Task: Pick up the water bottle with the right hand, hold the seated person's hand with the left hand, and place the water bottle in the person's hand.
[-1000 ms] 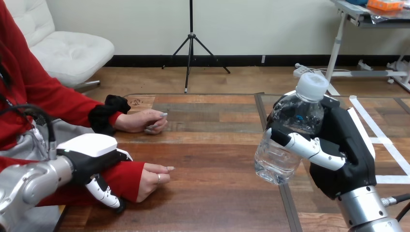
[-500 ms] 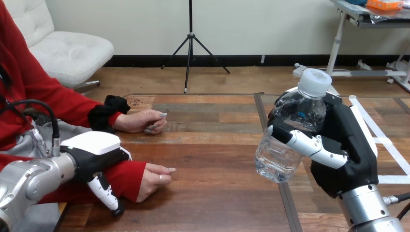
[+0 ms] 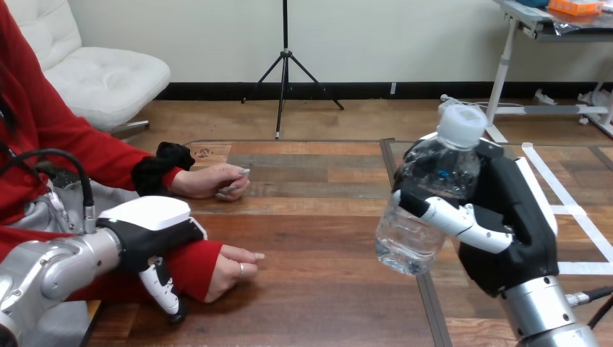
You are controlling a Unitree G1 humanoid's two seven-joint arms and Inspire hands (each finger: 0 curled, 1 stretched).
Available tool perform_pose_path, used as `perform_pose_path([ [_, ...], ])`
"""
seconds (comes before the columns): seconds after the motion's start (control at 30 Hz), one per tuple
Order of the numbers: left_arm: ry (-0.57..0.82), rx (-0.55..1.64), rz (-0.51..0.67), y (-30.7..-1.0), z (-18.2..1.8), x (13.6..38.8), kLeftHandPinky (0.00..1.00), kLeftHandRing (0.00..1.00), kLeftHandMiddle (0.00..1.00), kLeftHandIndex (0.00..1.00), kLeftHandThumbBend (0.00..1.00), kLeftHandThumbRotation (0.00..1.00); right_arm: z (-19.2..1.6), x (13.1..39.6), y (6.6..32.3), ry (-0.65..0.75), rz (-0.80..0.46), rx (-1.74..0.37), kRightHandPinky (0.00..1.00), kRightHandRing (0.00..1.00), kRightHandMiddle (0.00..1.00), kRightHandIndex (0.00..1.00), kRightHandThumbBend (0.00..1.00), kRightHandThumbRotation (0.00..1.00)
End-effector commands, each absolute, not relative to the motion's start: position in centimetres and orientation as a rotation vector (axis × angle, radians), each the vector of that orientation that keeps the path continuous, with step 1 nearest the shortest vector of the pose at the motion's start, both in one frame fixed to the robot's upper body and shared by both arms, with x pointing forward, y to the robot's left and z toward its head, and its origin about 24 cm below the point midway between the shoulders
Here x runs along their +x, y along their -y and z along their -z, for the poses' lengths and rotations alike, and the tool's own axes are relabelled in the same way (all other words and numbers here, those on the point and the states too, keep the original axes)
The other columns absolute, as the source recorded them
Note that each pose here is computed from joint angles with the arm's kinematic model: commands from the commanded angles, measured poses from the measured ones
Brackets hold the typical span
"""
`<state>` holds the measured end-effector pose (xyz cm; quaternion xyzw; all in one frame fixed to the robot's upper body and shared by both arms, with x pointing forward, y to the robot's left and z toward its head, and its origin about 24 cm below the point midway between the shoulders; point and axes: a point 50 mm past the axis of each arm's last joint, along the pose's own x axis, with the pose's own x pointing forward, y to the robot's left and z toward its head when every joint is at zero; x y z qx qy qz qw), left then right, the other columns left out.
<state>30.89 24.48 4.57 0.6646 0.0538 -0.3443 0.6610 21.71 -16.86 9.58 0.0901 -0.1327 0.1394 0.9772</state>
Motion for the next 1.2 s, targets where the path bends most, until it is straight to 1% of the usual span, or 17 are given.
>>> perform_pose_path([
  [0.0,-0.148,1.471,0.860,-23.6,-2.5,29.8,0.37,0.44,0.51,0.50,0.93,0.00,-11.7,22.9,16.1,0.372,-0.309,0.182,0.32,0.37,0.42,0.42,0.71,0.00],
  [0.1,-0.140,1.462,0.856,-23.5,-2.7,29.8,0.36,0.43,0.50,0.49,0.92,0.00,-11.7,23.0,16.0,0.373,-0.308,0.166,0.32,0.37,0.42,0.42,0.72,0.00],
  [0.37,-0.117,1.444,0.835,-23.3,-3.0,29.9,0.33,0.40,0.46,0.47,0.93,0.00,-11.3,23.6,15.8,0.369,-0.317,0.175,0.33,0.38,0.43,0.42,0.73,0.00],
  [0.5,-0.079,1.431,0.824,-23.2,-3.3,29.9,0.32,0.38,0.44,0.45,0.94,0.00,-11.1,23.9,15.7,0.364,-0.318,0.177,0.33,0.38,0.43,0.43,0.74,0.00],
  [0.67,-0.082,1.417,0.816,-23.2,-3.6,30.0,0.31,0.37,0.43,0.44,0.91,0.00,-10.8,24.3,15.4,0.354,-0.324,0.201,0.34,0.38,0.44,0.43,0.76,0.00],
  [0.83,-0.046,1.417,0.801,-23.1,-4.0,29.9,0.30,0.36,0.42,0.42,0.90,0.00,-10.4,24.8,15.2,0.340,-0.323,0.200,0.34,0.39,0.44,0.44,0.77,0.00],
  [1.17,0.001,1.390,0.773,-22.9,-5.0,29.9,0.29,0.35,0.41,0.43,0.90,0.00,-9.8,25.8,14.7,0.317,-0.323,0.207,0.36,0.40,0.45,0.45,0.81,0.00],
])
